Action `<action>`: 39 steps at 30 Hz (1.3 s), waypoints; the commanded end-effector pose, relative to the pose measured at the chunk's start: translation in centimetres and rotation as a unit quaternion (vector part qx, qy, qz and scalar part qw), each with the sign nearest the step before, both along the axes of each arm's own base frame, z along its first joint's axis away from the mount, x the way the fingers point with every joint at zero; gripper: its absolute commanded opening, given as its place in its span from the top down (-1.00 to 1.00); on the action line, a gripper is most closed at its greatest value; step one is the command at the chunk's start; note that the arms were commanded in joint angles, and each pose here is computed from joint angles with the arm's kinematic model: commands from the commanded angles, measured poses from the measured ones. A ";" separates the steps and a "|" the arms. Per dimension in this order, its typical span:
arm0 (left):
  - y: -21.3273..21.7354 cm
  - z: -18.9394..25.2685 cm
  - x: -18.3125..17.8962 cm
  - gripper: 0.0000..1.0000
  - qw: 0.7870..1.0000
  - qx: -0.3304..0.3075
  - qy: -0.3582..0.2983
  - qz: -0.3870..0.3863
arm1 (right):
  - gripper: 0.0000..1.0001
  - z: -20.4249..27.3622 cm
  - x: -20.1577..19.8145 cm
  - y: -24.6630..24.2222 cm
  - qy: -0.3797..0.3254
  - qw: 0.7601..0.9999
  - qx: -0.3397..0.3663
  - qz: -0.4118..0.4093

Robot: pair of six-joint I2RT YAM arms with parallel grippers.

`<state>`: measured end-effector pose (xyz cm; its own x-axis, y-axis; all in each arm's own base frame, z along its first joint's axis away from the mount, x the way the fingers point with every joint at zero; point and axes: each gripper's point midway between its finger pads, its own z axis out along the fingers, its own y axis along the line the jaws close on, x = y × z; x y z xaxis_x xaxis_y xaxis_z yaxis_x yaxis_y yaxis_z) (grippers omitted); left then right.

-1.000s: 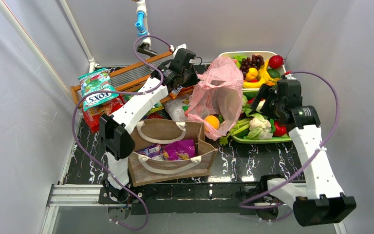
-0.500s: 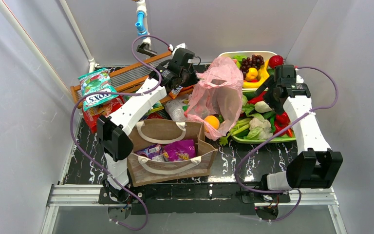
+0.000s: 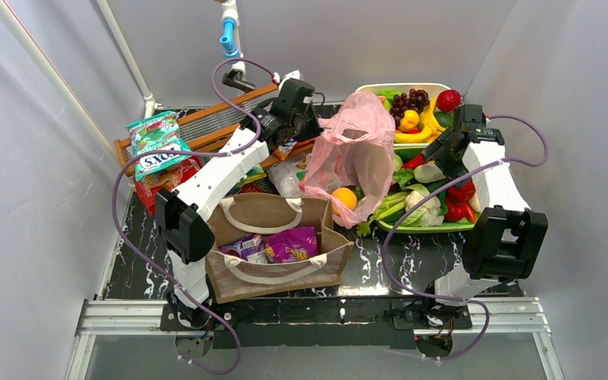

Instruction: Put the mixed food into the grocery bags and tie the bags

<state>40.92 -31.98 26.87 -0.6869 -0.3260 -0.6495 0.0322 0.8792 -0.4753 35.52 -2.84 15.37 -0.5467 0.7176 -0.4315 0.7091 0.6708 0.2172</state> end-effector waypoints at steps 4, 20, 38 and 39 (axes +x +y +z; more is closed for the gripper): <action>1.2 2.7 -0.8 1.00 1.000 -0.017 -0.017 0.006 | -0.86 0.8 2.9 -0.2 -0.029 1.000 0.003 -0.008; 1.4 3.0 -0.9 1.00 1.000 -0.024 -0.018 0.008 | 0.58 2.9 3.7 0.2 -0.060 0.998 0.021 0.015; 1.0 2.9 -1.0 1.00 0.999 -0.042 -0.004 0.009 | 0.63 15.8 -3.9 9.5 -0.280 0.933 0.150 0.169; 0.9 2.9 -1.0 1.00 0.999 -0.043 -0.003 0.009 | 0.63 16.5 -4.4 10.0 -0.289 0.928 0.153 0.181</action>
<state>40.89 -31.79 27.26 -0.6921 -0.3632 -0.6238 0.0098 0.8593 -0.5113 32.03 4.69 29.54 -0.4855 0.7050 -0.5170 0.2912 0.6880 0.6647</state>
